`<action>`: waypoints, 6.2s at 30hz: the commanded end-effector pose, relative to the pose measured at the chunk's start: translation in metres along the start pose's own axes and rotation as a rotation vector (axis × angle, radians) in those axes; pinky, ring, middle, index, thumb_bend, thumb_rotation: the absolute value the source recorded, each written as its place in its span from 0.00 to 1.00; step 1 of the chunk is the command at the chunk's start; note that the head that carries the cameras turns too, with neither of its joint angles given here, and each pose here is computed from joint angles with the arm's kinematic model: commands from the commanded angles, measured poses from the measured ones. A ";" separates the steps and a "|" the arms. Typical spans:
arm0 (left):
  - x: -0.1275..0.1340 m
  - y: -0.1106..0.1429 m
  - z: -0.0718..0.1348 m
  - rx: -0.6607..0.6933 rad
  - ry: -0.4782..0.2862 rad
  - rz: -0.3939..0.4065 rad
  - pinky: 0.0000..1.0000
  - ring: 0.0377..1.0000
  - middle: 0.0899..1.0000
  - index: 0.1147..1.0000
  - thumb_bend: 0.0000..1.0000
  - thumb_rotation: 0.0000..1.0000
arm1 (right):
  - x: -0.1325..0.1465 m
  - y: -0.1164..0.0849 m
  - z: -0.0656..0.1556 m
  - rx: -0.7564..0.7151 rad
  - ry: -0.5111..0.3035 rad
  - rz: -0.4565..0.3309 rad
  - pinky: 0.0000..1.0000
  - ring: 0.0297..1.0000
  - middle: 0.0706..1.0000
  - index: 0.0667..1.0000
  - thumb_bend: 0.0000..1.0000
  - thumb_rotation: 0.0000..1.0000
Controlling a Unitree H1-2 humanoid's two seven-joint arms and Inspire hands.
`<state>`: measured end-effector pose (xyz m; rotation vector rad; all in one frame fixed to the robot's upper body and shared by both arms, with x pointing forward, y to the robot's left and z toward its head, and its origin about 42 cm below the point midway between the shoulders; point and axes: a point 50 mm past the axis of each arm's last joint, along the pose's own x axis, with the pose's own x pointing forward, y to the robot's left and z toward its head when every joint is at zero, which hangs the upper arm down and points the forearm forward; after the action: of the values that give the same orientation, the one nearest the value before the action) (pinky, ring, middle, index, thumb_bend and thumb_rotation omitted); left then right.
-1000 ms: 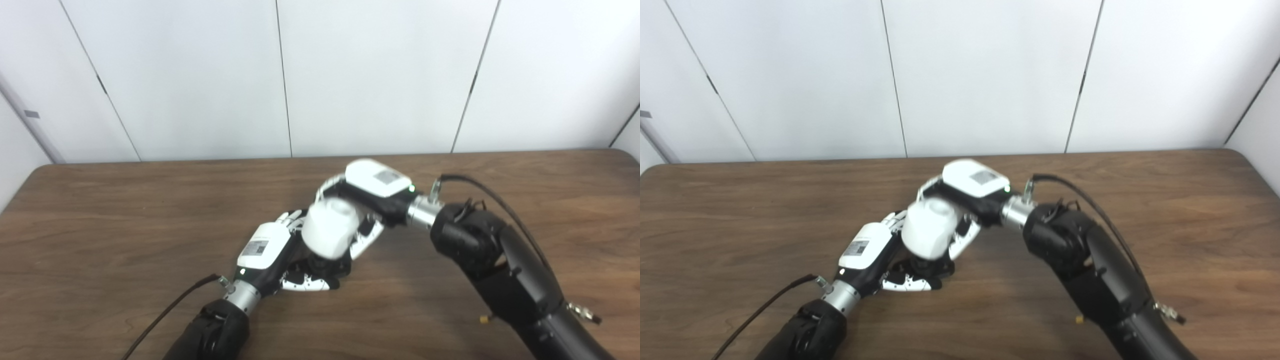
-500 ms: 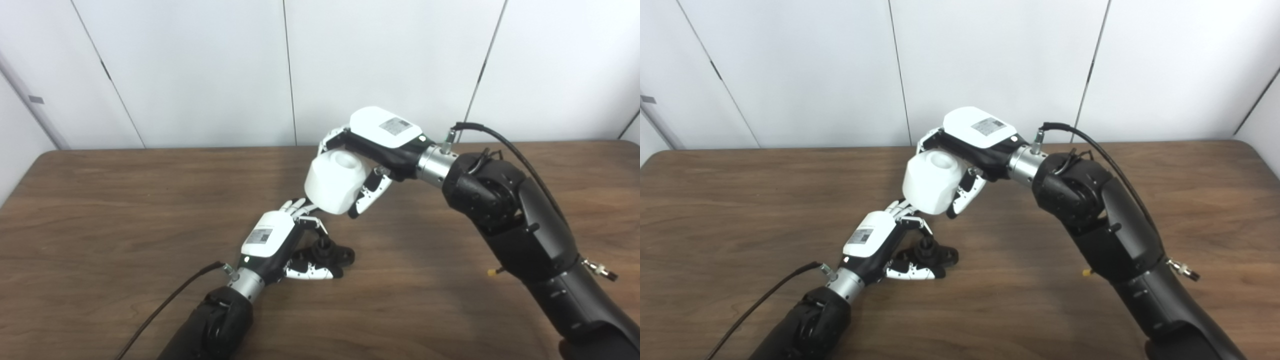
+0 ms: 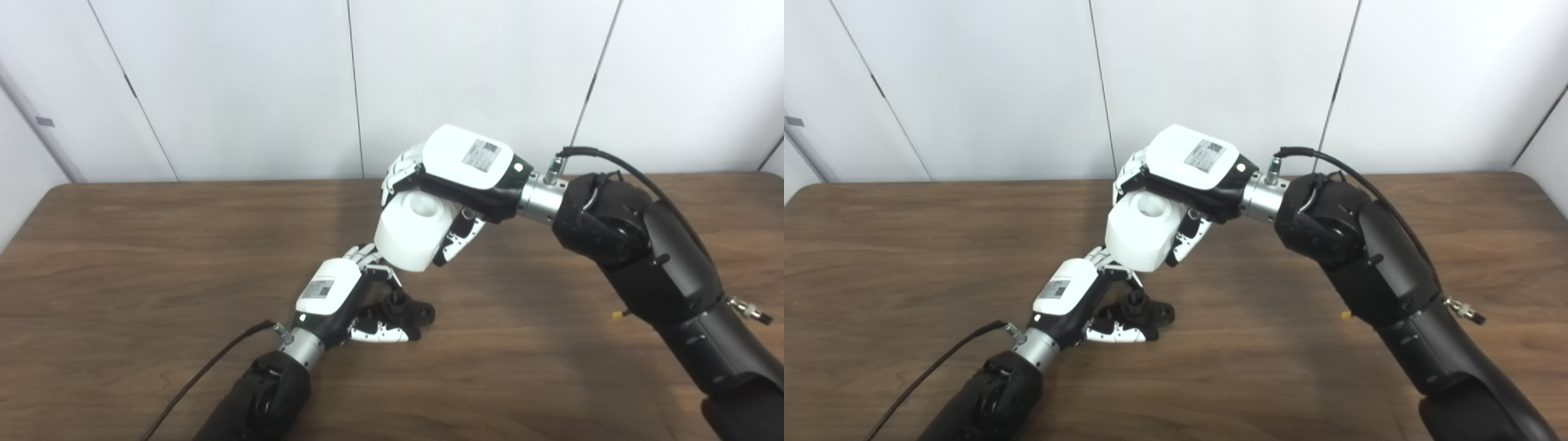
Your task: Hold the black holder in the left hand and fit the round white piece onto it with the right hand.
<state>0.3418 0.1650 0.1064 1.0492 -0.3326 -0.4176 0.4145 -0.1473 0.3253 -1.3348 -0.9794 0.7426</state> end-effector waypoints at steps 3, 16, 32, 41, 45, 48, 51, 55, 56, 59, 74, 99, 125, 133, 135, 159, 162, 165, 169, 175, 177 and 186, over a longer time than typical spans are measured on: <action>-0.044 -0.065 -0.010 -0.022 0.137 -0.238 0.98 0.94 0.86 0.42 0.52 0.06 | 0.008 -0.022 0.003 -0.058 -0.056 -0.083 0.69 0.73 0.66 0.44 0.52 0.14; -0.043 -0.066 -0.007 -0.033 0.135 -0.233 0.97 0.94 0.86 0.42 0.52 0.06 | 0.009 -0.008 0.008 -0.050 -0.069 -0.045 0.68 0.72 0.65 0.44 0.52 0.13; -0.041 -0.065 -0.005 -0.029 0.142 -0.231 0.97 0.95 0.87 0.42 0.52 0.06 | 0.013 0.017 0.014 -0.030 -0.071 0.106 0.70 0.74 0.68 0.44 0.52 0.13; -0.041 -0.065 -0.005 -0.030 0.143 -0.230 0.97 0.95 0.87 0.42 0.52 0.06 | 0.015 0.026 0.015 -0.011 -0.080 0.151 0.70 0.74 0.68 0.44 0.52 0.14; -0.041 -0.066 -0.004 -0.033 0.145 -0.232 0.98 0.94 0.87 0.42 0.52 0.06 | 0.017 0.029 0.016 -0.008 -0.083 0.156 0.71 0.74 0.68 0.44 0.52 0.14; -0.041 -0.066 -0.004 -0.033 0.144 -0.234 0.99 0.95 0.87 0.42 0.52 0.06 | 0.019 0.031 0.016 -0.003 -0.080 0.158 0.71 0.74 0.68 0.45 0.52 0.14; -0.041 -0.066 -0.003 -0.030 0.139 -0.233 0.98 0.95 0.87 0.42 0.52 0.06 | 0.021 0.034 0.015 -0.001 -0.077 0.157 0.70 0.74 0.68 0.45 0.52 0.14; -0.041 -0.067 -0.002 -0.026 0.134 -0.233 0.97 0.94 0.87 0.42 0.52 0.06 | 0.023 0.041 0.014 0.008 -0.074 0.158 0.69 0.73 0.68 0.44 0.52 0.14; -0.042 -0.067 -0.002 -0.023 0.132 -0.233 0.96 0.94 0.87 0.42 0.52 0.06 | 0.024 0.043 0.014 0.009 -0.073 0.160 0.68 0.73 0.68 0.44 0.52 0.14; -0.042 -0.067 -0.002 -0.024 0.131 -0.231 0.96 0.94 0.86 0.42 0.52 0.06 | 0.026 0.050 0.012 0.006 -0.068 0.174 0.67 0.72 0.67 0.44 0.52 0.14; -0.044 -0.066 0.001 -0.030 0.134 -0.227 0.96 0.95 0.86 0.42 0.52 0.06 | 0.024 0.066 0.007 -0.040 -0.045 0.247 0.69 0.74 0.68 0.45 0.52 0.14; -0.044 -0.067 0.003 -0.030 0.142 -0.236 0.97 0.95 0.86 0.42 0.52 0.06 | 0.016 0.061 0.017 -0.075 -0.031 0.349 0.74 0.77 0.74 0.85 0.89 0.28; -0.045 -0.066 0.002 -0.042 0.145 -0.234 0.98 0.95 0.86 0.42 0.52 0.06 | 0.016 0.052 0.015 -0.029 0.007 0.239 0.72 0.76 0.76 0.91 0.88 0.25; -0.045 -0.067 0.003 -0.029 0.142 -0.241 0.98 0.95 0.86 0.42 0.52 0.06 | 0.017 0.051 0.013 0.091 -0.002 0.071 0.70 0.78 0.77 0.48 0.57 0.15; -0.045 -0.067 0.003 -0.029 0.145 -0.245 0.98 0.95 0.86 0.42 0.52 0.06 | 0.017 0.051 0.014 0.093 -0.007 0.044 0.72 0.78 0.74 0.45 0.53 0.14; -0.044 -0.067 0.003 -0.034 0.141 -0.235 0.98 0.95 0.86 0.42 0.52 0.06 | 0.013 0.054 0.011 0.058 0.007 0.048 0.72 0.74 0.69 0.44 0.52 0.13; -0.045 -0.067 0.003 -0.035 0.144 -0.235 0.98 0.95 0.86 0.42 0.52 0.06 | 0.015 0.052 0.011 0.053 0.010 0.041 0.71 0.73 0.69 0.44 0.52 0.14; -0.045 -0.067 0.003 -0.034 0.147 -0.235 0.98 0.95 0.86 0.42 0.52 0.06 | 0.017 0.042 0.009 0.075 0.021 0.015 0.71 0.74 0.69 0.44 0.52 0.13; -0.044 -0.066 0.002 -0.026 0.142 -0.239 0.97 0.96 0.86 0.42 0.52 0.06 | 0.021 0.024 0.005 0.083 0.045 0.007 0.73 0.77 0.71 0.44 0.52 0.14; -0.044 -0.066 0.003 -0.036 0.144 -0.236 0.97 0.95 0.86 0.42 0.52 0.06 | 0.024 0.014 0.001 0.081 0.060 -0.026 0.74 0.76 0.70 0.44 0.52 0.14; -0.044 -0.067 0.002 -0.036 0.142 -0.235 0.97 0.96 0.86 0.42 0.52 0.06 | 0.024 0.013 0.001 0.080 0.066 -0.025 0.73 0.76 0.70 0.44 0.52 0.14; -0.044 -0.066 0.003 -0.031 0.143 -0.237 0.97 0.95 0.86 0.42 0.52 0.06 | 0.024 0.012 0.000 0.080 0.078 -0.035 0.66 0.75 0.70 0.44 0.52 0.14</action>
<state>0.3341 0.1571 0.1072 1.0382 -0.2992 -0.3907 0.4247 -0.1292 0.2869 -1.2859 -0.8088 0.7498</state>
